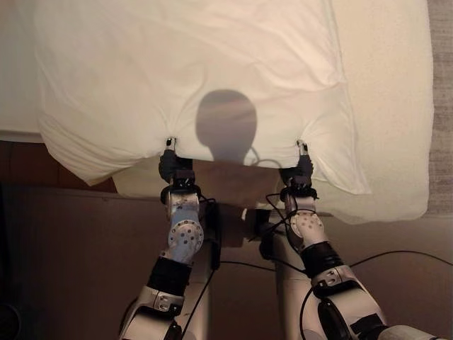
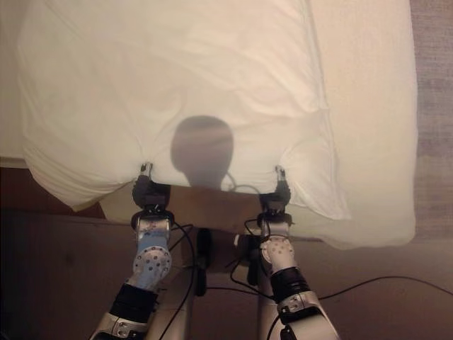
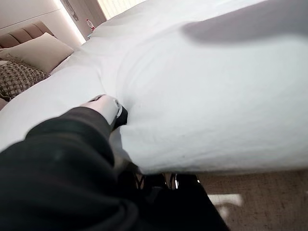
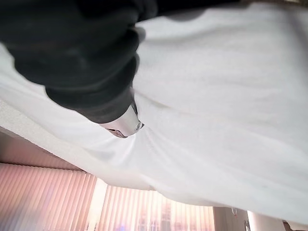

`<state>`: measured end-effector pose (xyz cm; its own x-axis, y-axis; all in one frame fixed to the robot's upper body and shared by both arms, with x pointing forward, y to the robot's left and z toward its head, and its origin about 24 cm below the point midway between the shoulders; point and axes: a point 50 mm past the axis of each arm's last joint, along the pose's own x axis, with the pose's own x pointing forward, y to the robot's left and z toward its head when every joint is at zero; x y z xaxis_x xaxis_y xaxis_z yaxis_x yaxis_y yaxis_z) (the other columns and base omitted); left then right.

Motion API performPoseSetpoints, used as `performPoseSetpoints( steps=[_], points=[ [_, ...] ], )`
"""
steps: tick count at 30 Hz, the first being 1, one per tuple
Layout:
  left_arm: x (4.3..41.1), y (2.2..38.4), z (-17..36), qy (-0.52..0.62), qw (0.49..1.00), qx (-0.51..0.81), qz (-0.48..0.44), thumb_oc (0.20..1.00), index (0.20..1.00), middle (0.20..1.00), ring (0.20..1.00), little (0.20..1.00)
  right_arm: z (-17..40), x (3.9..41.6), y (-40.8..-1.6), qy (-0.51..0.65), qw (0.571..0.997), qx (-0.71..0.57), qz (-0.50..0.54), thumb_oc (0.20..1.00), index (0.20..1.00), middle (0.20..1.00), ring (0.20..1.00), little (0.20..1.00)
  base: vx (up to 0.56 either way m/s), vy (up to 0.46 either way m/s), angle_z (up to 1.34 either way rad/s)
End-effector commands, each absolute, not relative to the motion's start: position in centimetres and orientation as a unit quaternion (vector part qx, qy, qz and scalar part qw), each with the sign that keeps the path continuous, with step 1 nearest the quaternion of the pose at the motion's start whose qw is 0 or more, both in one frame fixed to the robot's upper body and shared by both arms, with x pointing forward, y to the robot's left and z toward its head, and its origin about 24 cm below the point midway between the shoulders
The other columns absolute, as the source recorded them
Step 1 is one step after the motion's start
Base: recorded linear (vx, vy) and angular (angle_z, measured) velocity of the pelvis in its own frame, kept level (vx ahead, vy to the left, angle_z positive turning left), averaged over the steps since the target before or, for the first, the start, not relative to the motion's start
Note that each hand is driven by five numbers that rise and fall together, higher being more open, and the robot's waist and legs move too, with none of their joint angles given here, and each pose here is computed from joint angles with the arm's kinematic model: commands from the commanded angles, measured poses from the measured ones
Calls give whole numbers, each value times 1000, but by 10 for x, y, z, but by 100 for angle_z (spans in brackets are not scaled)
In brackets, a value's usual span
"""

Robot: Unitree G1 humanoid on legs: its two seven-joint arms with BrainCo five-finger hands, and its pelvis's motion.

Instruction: Make the bed

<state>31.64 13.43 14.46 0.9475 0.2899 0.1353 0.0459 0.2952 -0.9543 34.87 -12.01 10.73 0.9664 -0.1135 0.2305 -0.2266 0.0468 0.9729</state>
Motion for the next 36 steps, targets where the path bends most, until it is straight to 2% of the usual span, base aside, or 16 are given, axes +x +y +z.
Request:
performPoseSetpoints(
  steps=[1,12,21,27,30,31,36],
  points=[
    [293,202,165,-308,736,-581,161,200,200,200,200,200,111,323,-205,-271,708,650,-40,200,200,200,200,200,27,-38,-4],
    [295,201,133,-252,739,-593,200,200,200,200,200,200,108,310,-206,-277,715,641,-40,200,200,200,200,200,37,-130,-5],
    [287,216,134,-283,734,-575,224,200,200,200,200,200,102,306,-212,-274,718,638,-48,200,200,200,200,200,23,77,-1],
    [287,218,139,-297,733,-573,214,200,200,200,200,200,96,303,-211,-262,720,642,-45,200,200,200,200,200,15,476,-17],
    [296,207,146,-296,737,-580,181,200,200,200,200,200,99,301,-204,-256,727,638,-20,200,200,200,200,200,9,617,-7],
    [299,198,144,-279,752,-576,158,200,200,200,200,200,94,298,-203,-253,722,644,-18,200,200,200,200,200,99,875,73],
    [294,199,127,-257,778,-554,147,200,200,200,200,200,98,300,-188,-244,726,643,8,200,200,200,200,200,30,752,-26]
  ],
)
